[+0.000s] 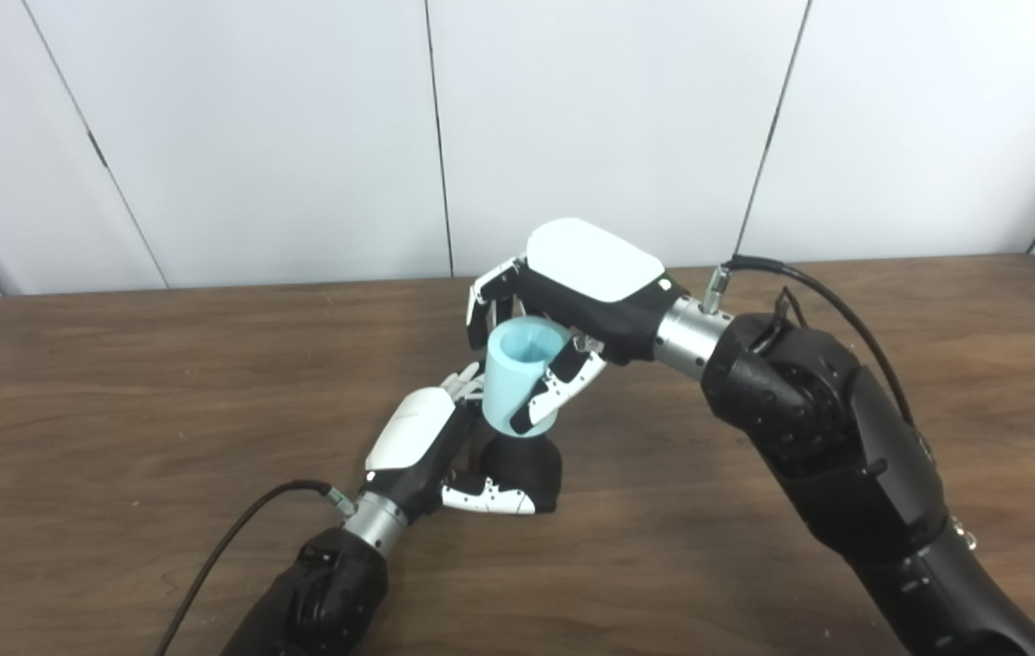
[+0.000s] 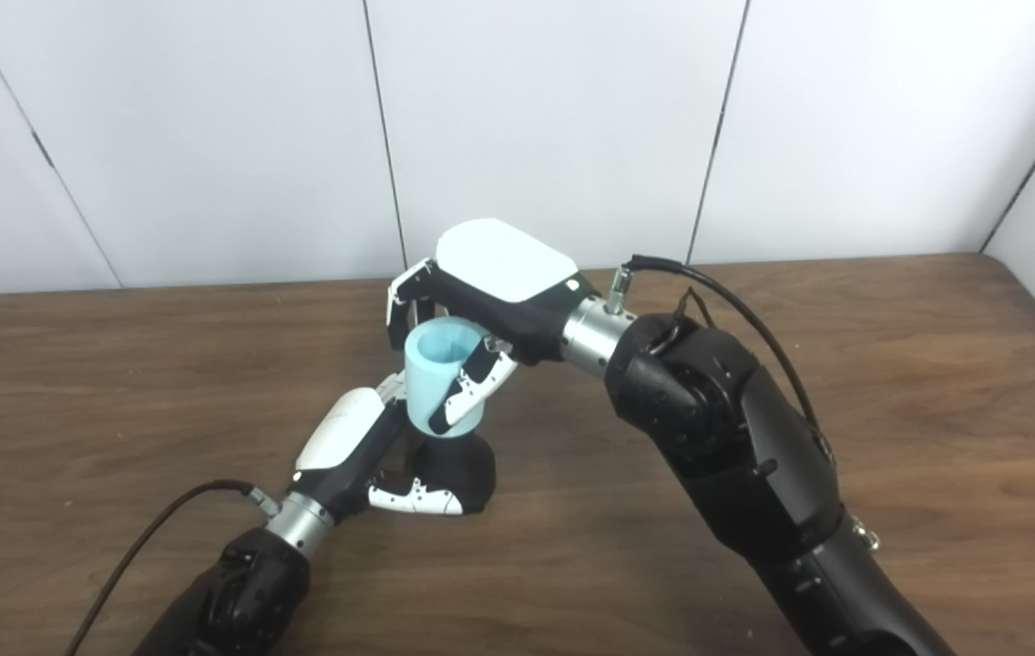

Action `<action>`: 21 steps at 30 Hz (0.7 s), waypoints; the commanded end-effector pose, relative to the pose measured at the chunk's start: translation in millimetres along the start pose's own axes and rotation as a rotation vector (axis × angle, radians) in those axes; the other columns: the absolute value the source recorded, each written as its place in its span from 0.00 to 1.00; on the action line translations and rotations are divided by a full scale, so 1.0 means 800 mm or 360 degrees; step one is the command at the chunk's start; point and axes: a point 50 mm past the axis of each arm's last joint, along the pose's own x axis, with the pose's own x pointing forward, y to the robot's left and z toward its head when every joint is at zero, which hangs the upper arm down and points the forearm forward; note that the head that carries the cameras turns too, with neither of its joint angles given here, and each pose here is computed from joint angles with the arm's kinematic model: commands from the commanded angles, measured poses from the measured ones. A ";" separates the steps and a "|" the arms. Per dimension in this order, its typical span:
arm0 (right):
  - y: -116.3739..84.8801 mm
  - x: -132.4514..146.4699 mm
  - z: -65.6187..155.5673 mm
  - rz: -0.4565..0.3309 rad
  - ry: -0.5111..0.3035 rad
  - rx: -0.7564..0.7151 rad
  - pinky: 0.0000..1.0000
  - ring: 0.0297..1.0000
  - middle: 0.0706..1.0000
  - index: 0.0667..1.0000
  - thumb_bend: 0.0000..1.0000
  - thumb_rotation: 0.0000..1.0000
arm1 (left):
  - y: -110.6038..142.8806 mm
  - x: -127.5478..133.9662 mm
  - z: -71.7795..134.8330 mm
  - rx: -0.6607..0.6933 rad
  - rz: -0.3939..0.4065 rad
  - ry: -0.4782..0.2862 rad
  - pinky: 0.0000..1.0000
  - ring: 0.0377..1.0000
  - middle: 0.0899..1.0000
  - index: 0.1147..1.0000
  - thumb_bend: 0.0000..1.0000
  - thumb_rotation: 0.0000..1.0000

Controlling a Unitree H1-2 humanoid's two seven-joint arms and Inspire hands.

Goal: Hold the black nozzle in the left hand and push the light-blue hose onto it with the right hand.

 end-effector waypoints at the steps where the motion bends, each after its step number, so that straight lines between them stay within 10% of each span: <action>1: -0.012 0.001 0.008 -0.0064 -0.0031 -0.0042 0.19 0.25 0.36 0.48 0.52 0.00 | -0.117 -0.114 -0.039 -0.0133 -0.0413 0.0367 1.00 1.00 0.91 0.34 0.75 0.51; 21: -0.005 0.004 0.032 0.0016 -0.0218 -0.0392 0.31 0.34 0.40 0.49 0.53 0.01 | -0.117 -0.113 -0.039 -0.0137 -0.0411 0.0366 1.00 1.00 0.91 0.35 0.75 0.51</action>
